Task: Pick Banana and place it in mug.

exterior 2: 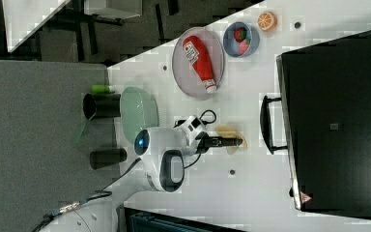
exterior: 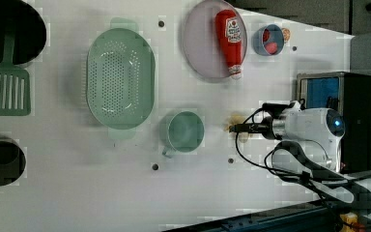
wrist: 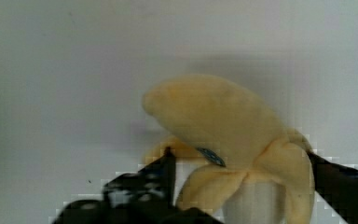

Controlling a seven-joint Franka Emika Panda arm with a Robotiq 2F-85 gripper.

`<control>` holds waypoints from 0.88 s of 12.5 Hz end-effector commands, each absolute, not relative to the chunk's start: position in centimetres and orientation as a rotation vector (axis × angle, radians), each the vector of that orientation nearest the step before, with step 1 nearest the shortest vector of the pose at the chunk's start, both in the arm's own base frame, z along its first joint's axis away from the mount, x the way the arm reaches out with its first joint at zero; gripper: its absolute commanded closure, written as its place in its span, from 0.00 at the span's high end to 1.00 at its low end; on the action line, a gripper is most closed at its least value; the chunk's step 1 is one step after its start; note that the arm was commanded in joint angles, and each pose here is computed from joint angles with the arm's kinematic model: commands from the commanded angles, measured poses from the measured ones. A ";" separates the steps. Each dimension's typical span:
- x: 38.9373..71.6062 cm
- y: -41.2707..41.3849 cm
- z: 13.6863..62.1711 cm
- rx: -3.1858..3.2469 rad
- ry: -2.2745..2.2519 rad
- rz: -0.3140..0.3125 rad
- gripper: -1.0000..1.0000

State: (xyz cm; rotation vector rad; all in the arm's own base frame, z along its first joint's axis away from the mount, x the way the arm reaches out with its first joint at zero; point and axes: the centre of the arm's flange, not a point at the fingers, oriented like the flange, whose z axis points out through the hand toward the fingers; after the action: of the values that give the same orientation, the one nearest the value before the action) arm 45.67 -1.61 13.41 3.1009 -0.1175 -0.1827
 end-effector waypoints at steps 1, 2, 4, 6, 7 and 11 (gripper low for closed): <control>47.0 -2.5 15.5 3.112 -0.128 -0.089 0.46; 47.0 -2.4 15.7 3.113 -0.127 -0.084 0.36; 47.0 -2.7 16.5 3.113 -0.137 -0.067 0.32; 47.7 -3.3 19.1 3.116 -0.173 -0.003 0.32; 47.8 -3.6 21.1 3.116 -0.187 -0.004 0.32; 47.8 -3.6 31.9 3.120 -0.195 -0.039 0.32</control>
State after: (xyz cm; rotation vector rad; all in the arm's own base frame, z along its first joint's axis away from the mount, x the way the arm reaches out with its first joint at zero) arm 46.71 -3.53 28.47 3.0975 -0.1910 -0.1633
